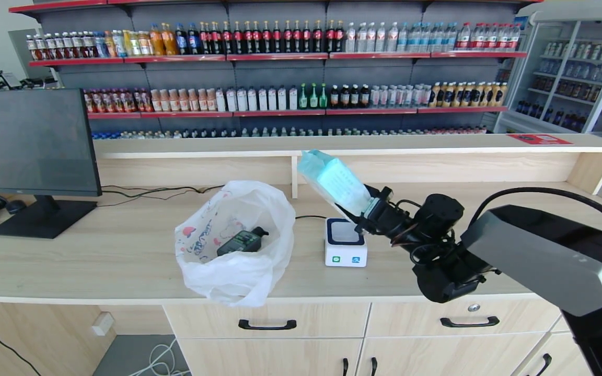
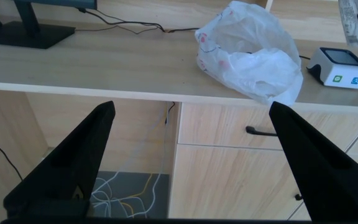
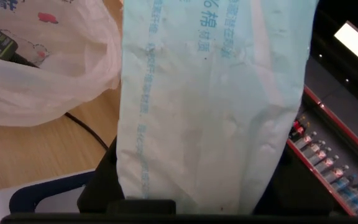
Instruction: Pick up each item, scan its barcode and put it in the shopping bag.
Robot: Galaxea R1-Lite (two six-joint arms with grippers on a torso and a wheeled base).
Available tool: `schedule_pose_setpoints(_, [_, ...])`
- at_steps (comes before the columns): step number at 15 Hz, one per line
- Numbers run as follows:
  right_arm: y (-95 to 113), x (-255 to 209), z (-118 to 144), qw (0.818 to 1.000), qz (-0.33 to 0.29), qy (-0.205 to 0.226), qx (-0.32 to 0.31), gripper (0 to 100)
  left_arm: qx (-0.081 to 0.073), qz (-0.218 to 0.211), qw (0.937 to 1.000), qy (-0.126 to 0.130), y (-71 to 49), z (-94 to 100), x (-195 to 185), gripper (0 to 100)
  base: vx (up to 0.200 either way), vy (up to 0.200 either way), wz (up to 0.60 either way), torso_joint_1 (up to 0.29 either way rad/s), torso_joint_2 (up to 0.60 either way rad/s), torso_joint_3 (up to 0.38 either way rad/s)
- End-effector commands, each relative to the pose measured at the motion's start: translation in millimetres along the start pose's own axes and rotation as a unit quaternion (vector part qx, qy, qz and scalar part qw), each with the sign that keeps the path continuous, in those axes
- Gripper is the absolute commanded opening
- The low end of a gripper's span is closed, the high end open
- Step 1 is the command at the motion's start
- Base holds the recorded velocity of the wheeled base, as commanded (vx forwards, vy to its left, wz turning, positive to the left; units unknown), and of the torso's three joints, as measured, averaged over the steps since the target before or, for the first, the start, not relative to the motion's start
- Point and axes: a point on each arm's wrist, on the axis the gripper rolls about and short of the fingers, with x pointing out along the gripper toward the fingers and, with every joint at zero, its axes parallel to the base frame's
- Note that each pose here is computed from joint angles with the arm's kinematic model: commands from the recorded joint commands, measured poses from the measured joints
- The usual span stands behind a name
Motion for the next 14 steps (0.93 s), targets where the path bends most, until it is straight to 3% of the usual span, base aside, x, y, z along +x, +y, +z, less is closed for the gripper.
schedule_pose_setpoints(1, [-15,-11,26,1.0,-0.007,0.006,0.001,0,0.0,0.0,1.0,0.0,0.0,0.0,0,100,0.0,0.0,0.0,0.0,0.0,0.0])
schedule_pose_setpoints(4, [-20,-30,60,0.999,-0.017,0.037,0.033,0,0.001,0.0,1.0,0.001,0.0,-0.1,0,100,0.0,0.0,0.0,0.0,0.0,0.0])
schedule_pose_setpoints(6, [-7,-40,87,0.995,-0.006,0.047,0.09,0,0.001,0.0,1.0,0.001,0.0,-0.1,0,100,0.0,0.0,0.0,0.0,0.0,0.0])
schedule_pose_setpoints(9, [-9,-62,123,0.987,-0.032,0.072,0.141,0,0.0,0.0,1.0,0.001,0.0,-0.1,0,100,0.0,0.0,0.0,0.0,0.0,0.0])
schedule_pose_setpoints(14, [-14,-103,156,0.961,-0.036,0.081,0.261,0,0.001,0.0,1.0,0.001,0.0,-0.1,0,100,0.0,0.0,0.0,0.0,0.0,0.0])
